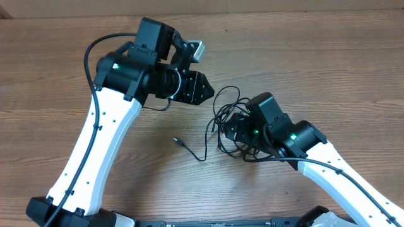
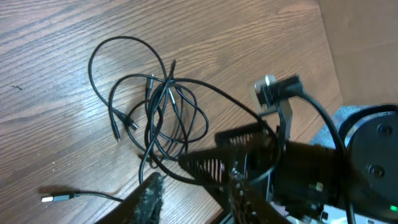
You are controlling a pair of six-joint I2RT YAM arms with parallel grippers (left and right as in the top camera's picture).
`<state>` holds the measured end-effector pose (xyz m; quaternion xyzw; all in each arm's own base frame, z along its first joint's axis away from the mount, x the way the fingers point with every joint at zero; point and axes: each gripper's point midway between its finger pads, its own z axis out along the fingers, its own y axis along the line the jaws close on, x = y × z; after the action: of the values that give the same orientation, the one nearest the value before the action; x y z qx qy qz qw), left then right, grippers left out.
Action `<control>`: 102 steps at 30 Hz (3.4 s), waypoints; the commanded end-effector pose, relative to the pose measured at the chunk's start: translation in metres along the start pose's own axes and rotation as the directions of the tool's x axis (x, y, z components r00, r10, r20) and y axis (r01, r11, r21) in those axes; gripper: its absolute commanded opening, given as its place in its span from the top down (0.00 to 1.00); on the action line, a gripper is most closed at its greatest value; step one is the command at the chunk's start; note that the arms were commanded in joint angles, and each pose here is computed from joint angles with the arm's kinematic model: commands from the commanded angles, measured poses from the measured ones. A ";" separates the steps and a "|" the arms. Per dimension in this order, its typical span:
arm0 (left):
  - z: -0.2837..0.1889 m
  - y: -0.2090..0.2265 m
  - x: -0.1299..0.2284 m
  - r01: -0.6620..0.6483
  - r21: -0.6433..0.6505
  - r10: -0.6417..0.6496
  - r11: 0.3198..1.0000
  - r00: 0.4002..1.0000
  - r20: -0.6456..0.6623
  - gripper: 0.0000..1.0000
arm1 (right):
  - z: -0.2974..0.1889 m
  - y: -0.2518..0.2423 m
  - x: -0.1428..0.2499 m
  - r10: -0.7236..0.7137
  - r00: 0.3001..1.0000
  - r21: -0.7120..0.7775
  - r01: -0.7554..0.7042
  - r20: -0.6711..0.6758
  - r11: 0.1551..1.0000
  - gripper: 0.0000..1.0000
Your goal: Untangle cables
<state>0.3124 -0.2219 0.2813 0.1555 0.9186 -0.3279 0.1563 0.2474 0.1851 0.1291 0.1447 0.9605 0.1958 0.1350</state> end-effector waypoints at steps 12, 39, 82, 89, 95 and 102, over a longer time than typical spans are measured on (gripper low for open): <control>0.014 0.014 0.001 0.012 -0.048 -0.013 0.999 1.000 -0.028 0.41 | -0.009 -0.016 0.019 -0.114 0.988 0.027 0.117 -0.101 0.993 0.00; 0.014 0.015 -0.001 0.009 -0.057 -0.010 0.998 1.000 -0.021 0.00 | -0.024 -0.085 0.031 -0.088 0.971 0.245 0.143 -0.224 0.959 0.00; 0.162 -0.029 0.060 0.513 -0.381 -0.542 0.769 0.840 0.038 0.00 | -0.264 -0.123 -0.031 0.288 0.598 -0.094 -0.335 0.748 0.938 0.00; 0.196 -0.002 0.085 0.541 -0.502 -0.613 0.674 0.790 0.029 0.08 | -0.264 -0.124 -0.030 0.286 0.600 -0.089 -0.336 0.747 0.938 0.00; 0.206 0.022 0.104 0.542 -0.606 -0.649 0.583 0.759 0.053 0.07 | -0.264 -0.124 -0.030 0.286 0.600 -0.088 -0.337 0.747 0.937 0.00; 0.215 0.046 0.103 0.515 -0.662 -0.603 0.545 0.789 0.118 0.28 | -0.264 -0.124 -0.030 0.288 0.598 -0.092 -0.336 0.748 0.937 0.00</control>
<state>0.2736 -0.3158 0.0713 -0.1895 0.9813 -0.0321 0.0113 0.1641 -0.0192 0.3101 0.3724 0.7948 0.1080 0.4668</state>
